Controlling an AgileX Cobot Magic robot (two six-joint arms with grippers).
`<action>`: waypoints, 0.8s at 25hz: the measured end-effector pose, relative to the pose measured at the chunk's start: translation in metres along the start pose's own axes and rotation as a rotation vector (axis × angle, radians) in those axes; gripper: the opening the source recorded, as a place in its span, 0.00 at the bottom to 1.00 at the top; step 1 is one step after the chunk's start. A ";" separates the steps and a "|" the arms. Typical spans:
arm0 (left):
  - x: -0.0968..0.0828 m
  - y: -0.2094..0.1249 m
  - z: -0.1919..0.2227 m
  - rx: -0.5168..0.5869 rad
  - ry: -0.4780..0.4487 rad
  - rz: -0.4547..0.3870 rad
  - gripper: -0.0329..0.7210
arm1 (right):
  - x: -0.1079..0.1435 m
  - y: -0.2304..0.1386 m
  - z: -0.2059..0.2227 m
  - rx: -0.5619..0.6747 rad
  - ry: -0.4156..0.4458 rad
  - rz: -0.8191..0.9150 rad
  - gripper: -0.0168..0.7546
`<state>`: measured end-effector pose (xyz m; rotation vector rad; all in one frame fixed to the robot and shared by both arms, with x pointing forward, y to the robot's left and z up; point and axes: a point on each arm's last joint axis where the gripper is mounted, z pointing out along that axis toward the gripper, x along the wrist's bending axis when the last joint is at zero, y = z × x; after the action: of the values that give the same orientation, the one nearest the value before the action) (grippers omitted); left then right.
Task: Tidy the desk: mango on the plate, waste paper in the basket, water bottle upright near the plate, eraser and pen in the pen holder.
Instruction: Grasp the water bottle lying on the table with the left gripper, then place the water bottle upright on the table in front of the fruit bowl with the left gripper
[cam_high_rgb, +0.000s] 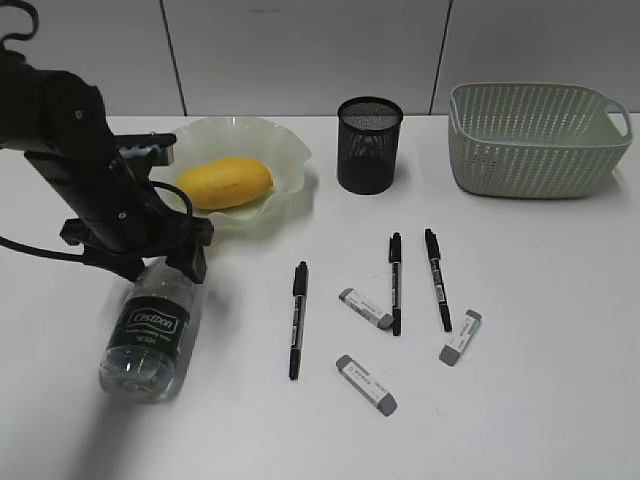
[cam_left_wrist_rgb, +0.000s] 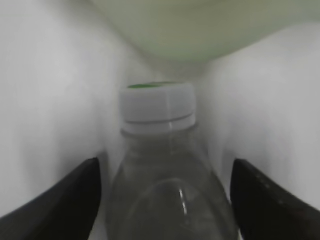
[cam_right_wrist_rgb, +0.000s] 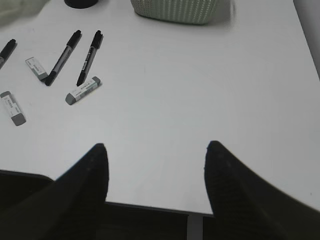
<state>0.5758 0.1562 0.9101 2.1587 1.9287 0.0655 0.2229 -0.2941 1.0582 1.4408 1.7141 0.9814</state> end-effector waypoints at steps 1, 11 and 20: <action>-0.001 -0.001 0.005 0.015 0.004 0.005 0.83 | 0.000 0.000 0.000 -0.004 0.000 0.000 0.65; -0.004 -0.026 -0.056 -0.216 -0.023 0.096 0.61 | 0.000 0.002 0.001 -0.026 -0.001 0.000 0.63; 0.019 -0.068 -0.090 -1.034 -0.145 0.292 0.59 | 0.000 0.003 0.007 -0.066 -0.002 0.008 0.58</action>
<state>0.4943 0.1950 0.9802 1.6046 1.0681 0.7469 0.2306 -0.2933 1.0578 1.4063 1.6606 1.0309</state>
